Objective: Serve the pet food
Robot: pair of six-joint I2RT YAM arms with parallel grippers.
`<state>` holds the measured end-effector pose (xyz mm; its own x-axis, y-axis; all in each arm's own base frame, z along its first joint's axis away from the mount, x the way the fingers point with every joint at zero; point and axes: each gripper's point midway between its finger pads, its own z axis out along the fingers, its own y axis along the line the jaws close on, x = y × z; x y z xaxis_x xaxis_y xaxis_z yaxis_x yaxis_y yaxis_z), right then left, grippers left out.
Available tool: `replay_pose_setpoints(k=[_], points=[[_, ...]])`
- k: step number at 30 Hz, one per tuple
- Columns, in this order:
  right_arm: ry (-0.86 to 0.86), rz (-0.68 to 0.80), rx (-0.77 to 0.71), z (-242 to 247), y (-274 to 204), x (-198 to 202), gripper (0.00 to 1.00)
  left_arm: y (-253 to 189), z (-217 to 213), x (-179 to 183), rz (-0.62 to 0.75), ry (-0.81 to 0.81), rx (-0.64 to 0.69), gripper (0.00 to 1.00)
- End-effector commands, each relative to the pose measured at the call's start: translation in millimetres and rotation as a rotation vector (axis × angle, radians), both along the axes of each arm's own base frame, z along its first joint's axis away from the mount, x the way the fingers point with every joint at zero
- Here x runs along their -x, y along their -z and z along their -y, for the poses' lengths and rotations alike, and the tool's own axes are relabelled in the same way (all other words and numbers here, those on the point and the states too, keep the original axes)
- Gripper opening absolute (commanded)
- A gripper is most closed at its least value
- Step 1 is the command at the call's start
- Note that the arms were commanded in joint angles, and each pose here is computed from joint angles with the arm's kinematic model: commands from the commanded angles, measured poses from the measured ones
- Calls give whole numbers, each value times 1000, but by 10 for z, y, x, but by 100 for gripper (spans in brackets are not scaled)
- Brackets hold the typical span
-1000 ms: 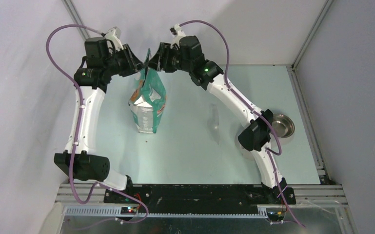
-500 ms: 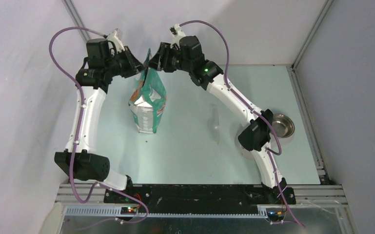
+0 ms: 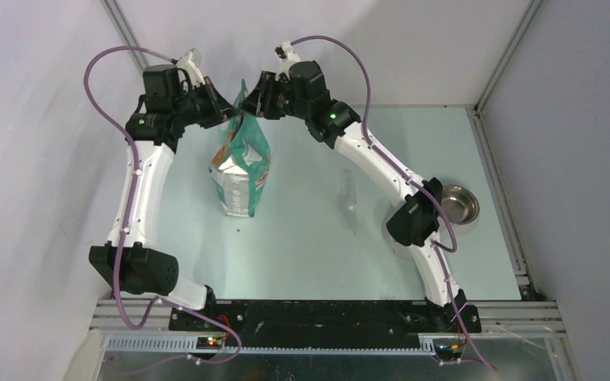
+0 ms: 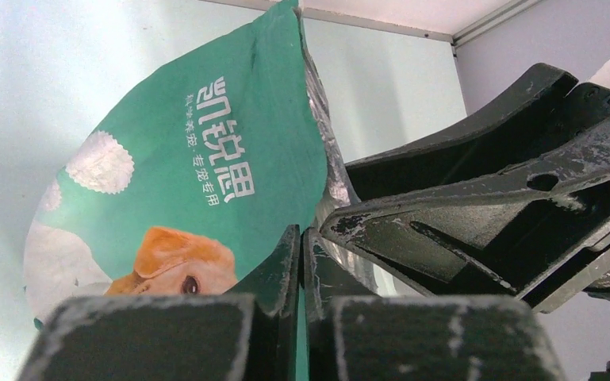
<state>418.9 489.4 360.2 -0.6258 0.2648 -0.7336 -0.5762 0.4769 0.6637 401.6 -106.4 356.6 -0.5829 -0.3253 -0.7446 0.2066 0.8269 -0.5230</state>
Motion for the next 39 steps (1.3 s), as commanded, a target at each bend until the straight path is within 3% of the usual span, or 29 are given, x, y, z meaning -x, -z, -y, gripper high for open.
replay_pose_setpoints(k=[1, 4, 7, 9, 13, 21, 25, 27, 29, 30, 32, 39], points=[[6, 14, -16, -99, 44, -27, 34, -74, 68, 72, 16, 25, 22, 1], [29, 15, 1, -66, 71, -62, 26, -72, 55, 72, 18, 22, 13, 0], [46, 33, 28, -15, 84, -96, 5, -80, -31, 50, 26, -23, -20, 0], [59, 58, 50, 33, 65, -125, 0, -99, -144, 23, 41, -73, -68, 0], [88, 130, 97, 118, -19, -170, 0, -139, -398, -21, 69, -164, -189, 0], [157, 283, 199, 373, -253, -263, 0, -358, -750, -5, 129, -311, -308, 0], [187, 461, 241, 516, -650, -207, 0, -553, -738, 34, 179, -306, -289, 0], [179, 539, 243, 526, -837, -129, 0, -661, -552, 42, 200, -225, -222, 0], [178, 584, 234, 534, -976, -87, 0, -768, -322, 61, 221, -132, -135, 26], [183, 595, 227, 542, -1030, -75, 0, -782, -220, 65, 215, -101, -100, 49], [189, 605, 220, 551, -1074, -74, 0, -759, -125, 68, 198, -84, -105, 68], [167, 570, 244, 499, -931, -11, 0, -228, -114, -84, 26, -126, -203, 77]])
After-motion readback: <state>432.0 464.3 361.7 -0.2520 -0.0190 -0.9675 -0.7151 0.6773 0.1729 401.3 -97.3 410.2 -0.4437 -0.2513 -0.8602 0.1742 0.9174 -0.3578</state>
